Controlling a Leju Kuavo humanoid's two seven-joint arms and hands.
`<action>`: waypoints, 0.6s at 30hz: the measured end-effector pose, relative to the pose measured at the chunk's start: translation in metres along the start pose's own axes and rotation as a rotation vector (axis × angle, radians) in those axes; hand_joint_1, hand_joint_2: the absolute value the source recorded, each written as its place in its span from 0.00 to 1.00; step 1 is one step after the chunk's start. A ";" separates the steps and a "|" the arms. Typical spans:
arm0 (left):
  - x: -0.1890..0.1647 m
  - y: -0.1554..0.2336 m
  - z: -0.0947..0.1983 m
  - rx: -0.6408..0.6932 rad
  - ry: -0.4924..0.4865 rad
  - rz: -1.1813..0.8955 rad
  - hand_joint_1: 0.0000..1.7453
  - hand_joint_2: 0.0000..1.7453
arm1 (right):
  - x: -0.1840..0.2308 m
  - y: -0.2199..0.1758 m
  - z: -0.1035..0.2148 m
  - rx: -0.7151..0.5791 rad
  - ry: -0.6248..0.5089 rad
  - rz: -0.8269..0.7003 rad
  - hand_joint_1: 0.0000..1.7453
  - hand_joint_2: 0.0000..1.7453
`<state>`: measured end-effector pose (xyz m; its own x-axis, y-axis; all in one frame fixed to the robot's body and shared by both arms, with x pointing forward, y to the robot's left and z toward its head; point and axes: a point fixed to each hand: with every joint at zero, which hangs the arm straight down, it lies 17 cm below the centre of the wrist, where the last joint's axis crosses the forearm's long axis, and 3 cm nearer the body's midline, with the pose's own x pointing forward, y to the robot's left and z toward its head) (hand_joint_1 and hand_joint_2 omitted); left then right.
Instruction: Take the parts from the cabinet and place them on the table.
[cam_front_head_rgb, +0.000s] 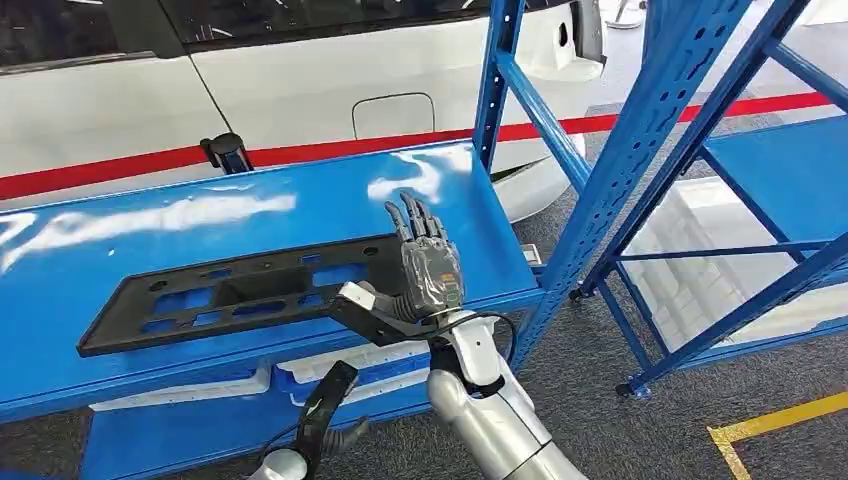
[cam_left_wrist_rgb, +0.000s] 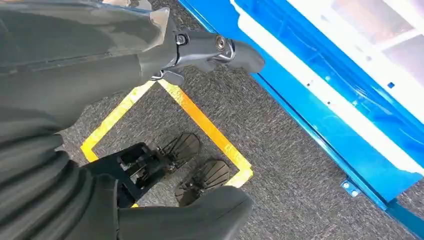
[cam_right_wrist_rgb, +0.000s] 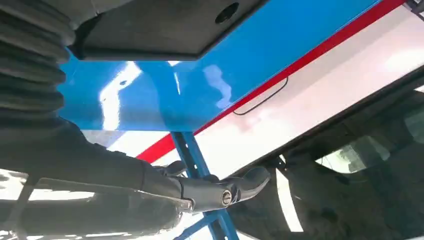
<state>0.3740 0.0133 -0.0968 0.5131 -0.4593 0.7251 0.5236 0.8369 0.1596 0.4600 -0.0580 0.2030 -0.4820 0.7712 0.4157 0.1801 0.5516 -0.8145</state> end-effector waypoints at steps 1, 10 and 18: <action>0.000 0.000 0.000 -0.001 0.001 -0.001 0.00 1.00 | 0.000 0.000 0.000 0.000 0.001 -0.001 0.00 1.00; -0.002 0.000 0.000 -0.001 0.005 -0.001 0.00 1.00 | -0.001 0.000 -0.001 0.000 0.005 -0.003 0.00 1.00; -0.002 0.000 0.000 -0.001 0.005 -0.001 0.00 1.00 | -0.001 0.000 -0.001 0.000 0.005 -0.003 0.00 1.00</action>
<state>0.3729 0.0139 -0.0981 0.5158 -0.4618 0.7216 0.5249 0.8360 0.1599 0.4612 -0.0587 0.2033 -0.4785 0.7711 0.4200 0.1788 0.5538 -0.8132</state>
